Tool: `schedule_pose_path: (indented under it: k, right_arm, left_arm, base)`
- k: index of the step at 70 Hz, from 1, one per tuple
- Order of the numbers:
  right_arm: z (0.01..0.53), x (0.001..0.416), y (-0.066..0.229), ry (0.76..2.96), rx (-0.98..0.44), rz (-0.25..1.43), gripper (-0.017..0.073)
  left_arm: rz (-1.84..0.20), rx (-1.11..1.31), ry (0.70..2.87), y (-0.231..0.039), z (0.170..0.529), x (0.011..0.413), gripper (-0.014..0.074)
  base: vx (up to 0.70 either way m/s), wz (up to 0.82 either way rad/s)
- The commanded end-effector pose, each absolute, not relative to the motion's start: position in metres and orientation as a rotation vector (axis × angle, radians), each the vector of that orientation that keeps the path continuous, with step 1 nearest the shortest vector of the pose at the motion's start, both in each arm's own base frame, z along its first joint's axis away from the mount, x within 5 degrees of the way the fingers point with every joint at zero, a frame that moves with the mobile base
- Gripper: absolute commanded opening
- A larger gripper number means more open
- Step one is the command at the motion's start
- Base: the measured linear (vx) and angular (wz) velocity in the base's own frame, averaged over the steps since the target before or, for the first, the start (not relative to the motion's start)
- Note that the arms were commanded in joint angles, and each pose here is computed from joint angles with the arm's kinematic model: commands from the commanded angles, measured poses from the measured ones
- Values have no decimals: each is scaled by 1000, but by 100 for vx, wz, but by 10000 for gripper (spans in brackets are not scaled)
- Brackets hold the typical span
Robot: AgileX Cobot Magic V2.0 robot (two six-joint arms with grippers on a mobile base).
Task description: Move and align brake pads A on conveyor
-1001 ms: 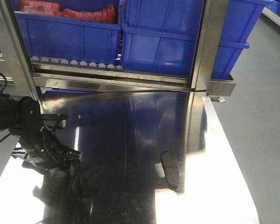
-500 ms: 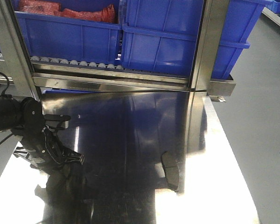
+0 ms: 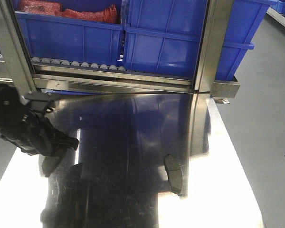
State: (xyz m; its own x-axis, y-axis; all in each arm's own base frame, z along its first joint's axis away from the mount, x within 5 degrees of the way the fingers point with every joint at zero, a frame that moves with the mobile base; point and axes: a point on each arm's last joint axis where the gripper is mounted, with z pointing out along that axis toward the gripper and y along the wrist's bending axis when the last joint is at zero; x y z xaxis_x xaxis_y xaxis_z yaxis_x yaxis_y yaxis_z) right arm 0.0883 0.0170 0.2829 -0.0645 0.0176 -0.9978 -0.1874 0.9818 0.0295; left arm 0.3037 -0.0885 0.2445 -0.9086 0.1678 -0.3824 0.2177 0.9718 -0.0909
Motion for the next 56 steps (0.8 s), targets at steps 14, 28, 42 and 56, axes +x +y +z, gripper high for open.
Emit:
schedule_pose_path:
  k: [14,28,42,56]
  right_arm:
    - [298,88,18,1531,-139,184,487]
    - [298,88,18,1531,-139,184,487]
    - [298,88,18,1531,-139,184,487]
    - [298,88,18,1531,-139,184,487]
  left_arm:
    - [-207,294,2340,-70,291,235,-6]
    - [-229,256,2127,-52,296,175,-6]
    - [-240,242,1977,-38,292,124,-6]
    - [-254,228,1859,-28,286,90,-6]
  base:
    - [0,0]
    - [0,0]
    - [0,0]
    - [0,0]
